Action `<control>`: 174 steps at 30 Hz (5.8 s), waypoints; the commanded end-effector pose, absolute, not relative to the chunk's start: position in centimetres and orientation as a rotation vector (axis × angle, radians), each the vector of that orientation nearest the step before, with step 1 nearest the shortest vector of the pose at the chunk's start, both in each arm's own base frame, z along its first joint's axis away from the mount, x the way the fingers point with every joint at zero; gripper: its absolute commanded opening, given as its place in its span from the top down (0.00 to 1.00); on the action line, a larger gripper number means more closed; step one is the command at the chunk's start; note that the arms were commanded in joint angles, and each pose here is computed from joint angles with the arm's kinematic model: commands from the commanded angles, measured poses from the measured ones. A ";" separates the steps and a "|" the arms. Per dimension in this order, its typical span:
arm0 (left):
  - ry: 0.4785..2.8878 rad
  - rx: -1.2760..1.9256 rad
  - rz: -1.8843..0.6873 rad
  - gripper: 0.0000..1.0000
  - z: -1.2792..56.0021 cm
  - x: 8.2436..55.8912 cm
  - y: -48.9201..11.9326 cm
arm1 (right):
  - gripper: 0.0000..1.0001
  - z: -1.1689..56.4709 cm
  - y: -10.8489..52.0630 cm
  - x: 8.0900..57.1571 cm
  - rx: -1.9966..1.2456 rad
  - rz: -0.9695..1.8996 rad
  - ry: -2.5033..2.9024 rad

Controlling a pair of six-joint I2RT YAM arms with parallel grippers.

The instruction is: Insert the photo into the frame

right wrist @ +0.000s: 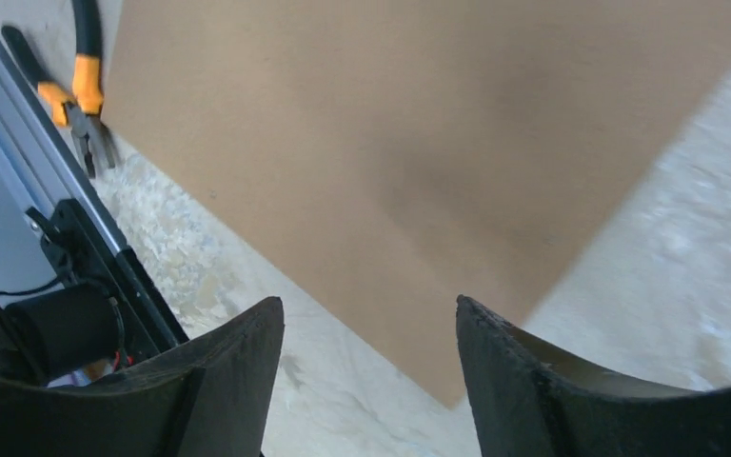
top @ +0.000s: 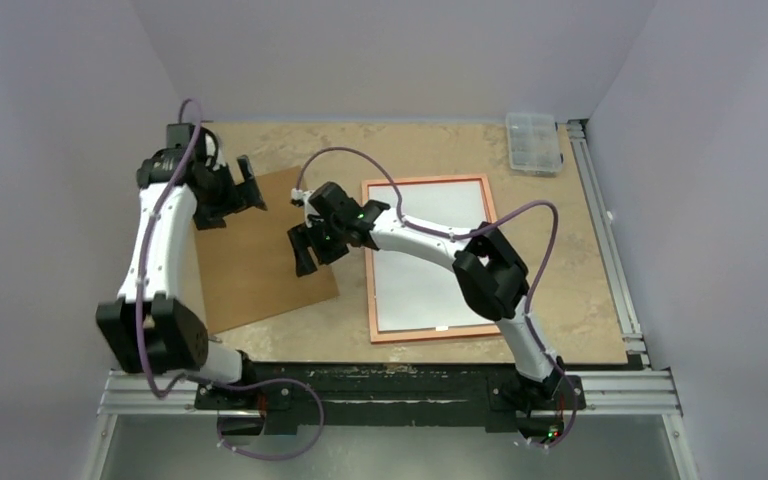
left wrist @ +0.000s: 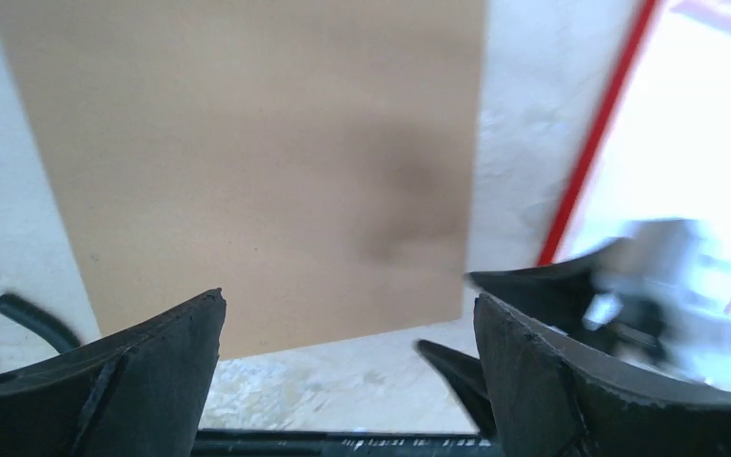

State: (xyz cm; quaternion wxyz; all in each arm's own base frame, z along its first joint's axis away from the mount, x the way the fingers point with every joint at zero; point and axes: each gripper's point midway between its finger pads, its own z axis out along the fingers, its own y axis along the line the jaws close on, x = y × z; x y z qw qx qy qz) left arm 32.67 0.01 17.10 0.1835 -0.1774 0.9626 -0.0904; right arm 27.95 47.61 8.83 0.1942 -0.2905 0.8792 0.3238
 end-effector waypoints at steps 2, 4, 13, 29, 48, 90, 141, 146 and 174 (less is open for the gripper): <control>2.357 -0.634 -0.216 0.00 24.7 29.5 0.7 | 0.43 8.8 51.1 26.0 -0.975 0.863 2.351; 2.271 -0.663 -0.210 0.00 26.5 27.7 0.9 | 0.48 7.5 51.9 25.6 -1.009 0.809 2.357; 2.151 -0.676 -0.243 0.00 29.0 23.0 0.2 | 0.97 1.2 49.8 27.2 -0.988 0.383 2.471; 2.381 -0.725 -0.235 0.00 21.1 24.4 -0.1 | 1.00 -4.4 36.2 28.0 -0.854 -0.058 2.719; 2.490 -1.166 -0.164 0.00 9.2 26.8 5.1 | 0.35 7.3 41.1 31.9 -0.680 0.650 2.617; 2.933 -0.952 -0.326 0.03 4.4 34.4 5.6 | 0.30 7.5 47.5 33.2 -0.488 1.338 2.633; 3.371 -0.137 0.453 0.31 2.5 28.8 1.3 | 0.34 12.4 50.7 30.0 -0.210 2.008 2.340; 3.362 -0.076 0.477 0.30 3.0 29.1 1.1 | 0.34 15.5 49.6 30.9 -0.179 2.102 2.215; 2.153 -0.583 -0.481 0.00 32.7 27.2 -2.8 | 0.30 8.4 48.9 25.6 -1.098 0.717 2.218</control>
